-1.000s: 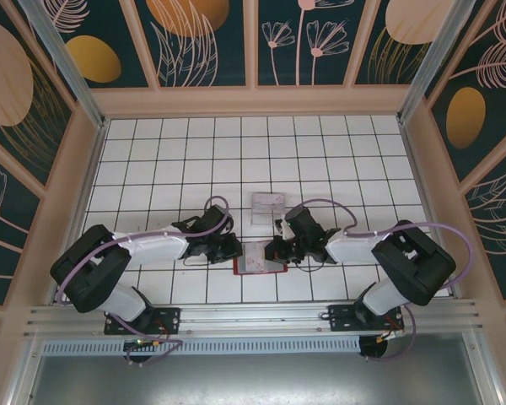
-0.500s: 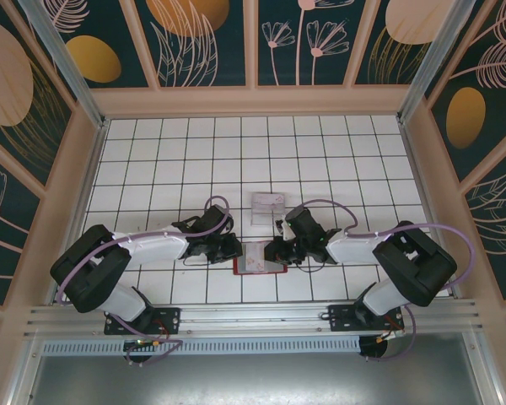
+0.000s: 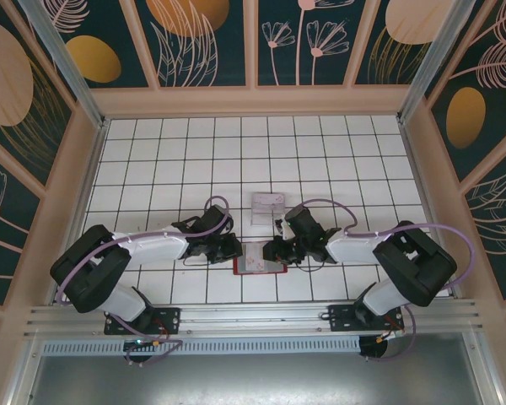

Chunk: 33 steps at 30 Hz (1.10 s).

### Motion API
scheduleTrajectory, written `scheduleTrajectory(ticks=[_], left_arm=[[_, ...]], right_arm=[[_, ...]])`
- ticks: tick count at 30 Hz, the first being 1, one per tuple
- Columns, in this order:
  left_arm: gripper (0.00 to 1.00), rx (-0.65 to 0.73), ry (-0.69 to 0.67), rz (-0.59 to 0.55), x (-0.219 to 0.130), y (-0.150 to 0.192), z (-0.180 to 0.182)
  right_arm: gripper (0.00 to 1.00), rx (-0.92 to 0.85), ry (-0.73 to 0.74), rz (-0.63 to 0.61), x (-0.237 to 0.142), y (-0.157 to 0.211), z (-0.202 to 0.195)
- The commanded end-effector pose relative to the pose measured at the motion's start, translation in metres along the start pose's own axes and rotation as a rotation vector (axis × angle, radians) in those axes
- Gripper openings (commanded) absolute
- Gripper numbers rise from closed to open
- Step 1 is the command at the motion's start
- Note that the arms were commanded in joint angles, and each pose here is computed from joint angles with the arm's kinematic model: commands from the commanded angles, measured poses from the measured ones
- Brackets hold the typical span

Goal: Take the credit cards out of the card holder

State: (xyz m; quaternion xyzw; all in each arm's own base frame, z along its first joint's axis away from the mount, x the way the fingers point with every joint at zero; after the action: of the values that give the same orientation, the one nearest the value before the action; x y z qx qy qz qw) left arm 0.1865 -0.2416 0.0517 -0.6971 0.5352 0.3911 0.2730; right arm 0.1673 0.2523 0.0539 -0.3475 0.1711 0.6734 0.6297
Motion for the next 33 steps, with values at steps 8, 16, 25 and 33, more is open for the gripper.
scheduleTrajectory(ticks=[8,16,25,33], left_arm=[[0.17,-0.016,-0.105,0.029,0.006,0.009,0.027],[0.18,-0.019,-0.112,0.034,0.006,0.010,0.030],[0.17,-0.018,-0.113,0.038,0.007,0.011,0.029],[0.18,-0.019,-0.129,0.036,0.007,0.011,0.033]], right_arm=[[0.25,0.036,-0.010,0.032,0.007,0.002,-0.004],[0.25,0.046,-0.035,0.039,0.012,0.003,-0.004],[0.14,0.059,-0.029,0.038,0.012,0.007,-0.008],[0.10,0.061,-0.008,0.029,0.007,0.010,-0.011]])
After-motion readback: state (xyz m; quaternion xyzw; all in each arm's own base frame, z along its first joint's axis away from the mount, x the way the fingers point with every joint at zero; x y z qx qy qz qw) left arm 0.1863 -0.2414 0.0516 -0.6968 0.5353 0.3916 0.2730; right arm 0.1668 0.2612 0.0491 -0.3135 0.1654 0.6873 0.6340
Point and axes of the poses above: each hand's point on the last joint's axis, 136 mm out from that joint toward the fingers, its own x axis out along the fingers, its own z axis along the line the jaws close on, y = z × x, the point moved 4 cm from there along -x, back along the fingers, and after that the axes turned 9 degrees about -x, right-handed, at the moved point
